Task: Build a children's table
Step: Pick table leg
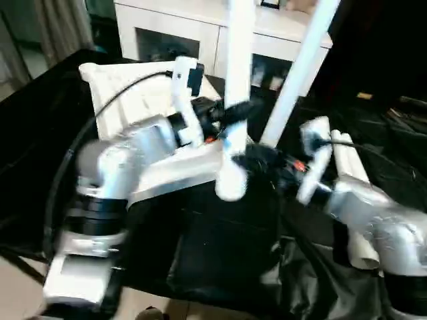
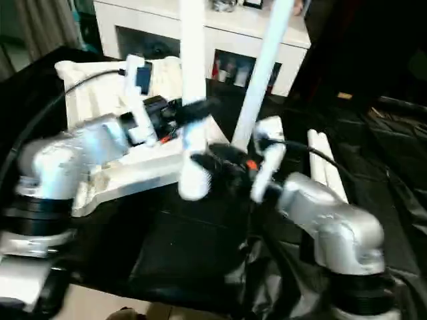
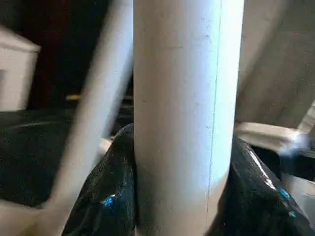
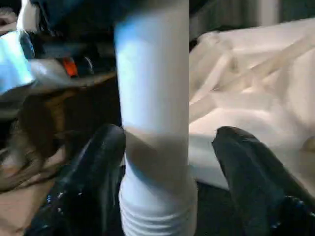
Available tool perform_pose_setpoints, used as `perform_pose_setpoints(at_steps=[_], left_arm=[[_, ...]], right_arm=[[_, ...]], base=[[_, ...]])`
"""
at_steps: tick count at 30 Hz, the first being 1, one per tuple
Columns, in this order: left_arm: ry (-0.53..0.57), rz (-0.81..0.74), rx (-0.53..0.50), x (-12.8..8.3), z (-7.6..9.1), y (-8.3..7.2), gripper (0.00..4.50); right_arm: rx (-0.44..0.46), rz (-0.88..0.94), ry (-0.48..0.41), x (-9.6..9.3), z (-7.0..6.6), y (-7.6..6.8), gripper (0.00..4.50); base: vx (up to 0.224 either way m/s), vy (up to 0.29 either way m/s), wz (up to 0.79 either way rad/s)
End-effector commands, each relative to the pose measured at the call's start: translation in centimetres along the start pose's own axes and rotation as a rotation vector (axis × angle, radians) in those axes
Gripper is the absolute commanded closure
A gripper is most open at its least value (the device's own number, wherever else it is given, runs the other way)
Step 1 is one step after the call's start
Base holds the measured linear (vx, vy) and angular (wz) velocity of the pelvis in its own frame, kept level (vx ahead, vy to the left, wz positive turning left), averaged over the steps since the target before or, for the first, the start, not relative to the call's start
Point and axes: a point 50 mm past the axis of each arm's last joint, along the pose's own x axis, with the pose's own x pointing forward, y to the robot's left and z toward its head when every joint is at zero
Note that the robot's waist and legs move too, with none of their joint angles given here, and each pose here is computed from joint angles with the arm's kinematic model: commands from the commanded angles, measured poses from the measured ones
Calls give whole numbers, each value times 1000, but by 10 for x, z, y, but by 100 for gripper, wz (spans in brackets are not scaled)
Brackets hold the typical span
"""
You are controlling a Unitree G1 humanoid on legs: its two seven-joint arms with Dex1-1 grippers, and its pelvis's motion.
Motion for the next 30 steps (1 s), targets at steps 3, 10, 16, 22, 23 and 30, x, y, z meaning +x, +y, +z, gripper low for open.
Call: perform_pose_setpoints(at_steps=[3, 10, 16, 22, 23, 30], left_arm=[[-37, -235, 13, 4, 14, -24, 262], [-167, -388, -44, 4, 32, -38, 262], [-149, -343, -36, 5, 28, -32, 262], [-125, -109, -81, 13, 24, -9, 192], [-122, -75, -83, 14, 24, -6, 192], [-151, 212, -14, 17, 26, 15, 146]], right_arm=[[-15, 61, 29, -5, 2, 6, 145], [8, 159, 55, -5, -1, 17, 173], [10, 130, 50, -7, -2, 13, 190], [-4, 89, 24, -6, 1, 9, 194], [-7, 83, 22, -6, 1, 9, 196], [-31, 12, 10, -3, 0, 3, 197]], base=[[0, 0, 0], [0, 0, 0], [0, 0, 0], [0, 0, 0], [0, 0, 0], [0, 0, 0]])
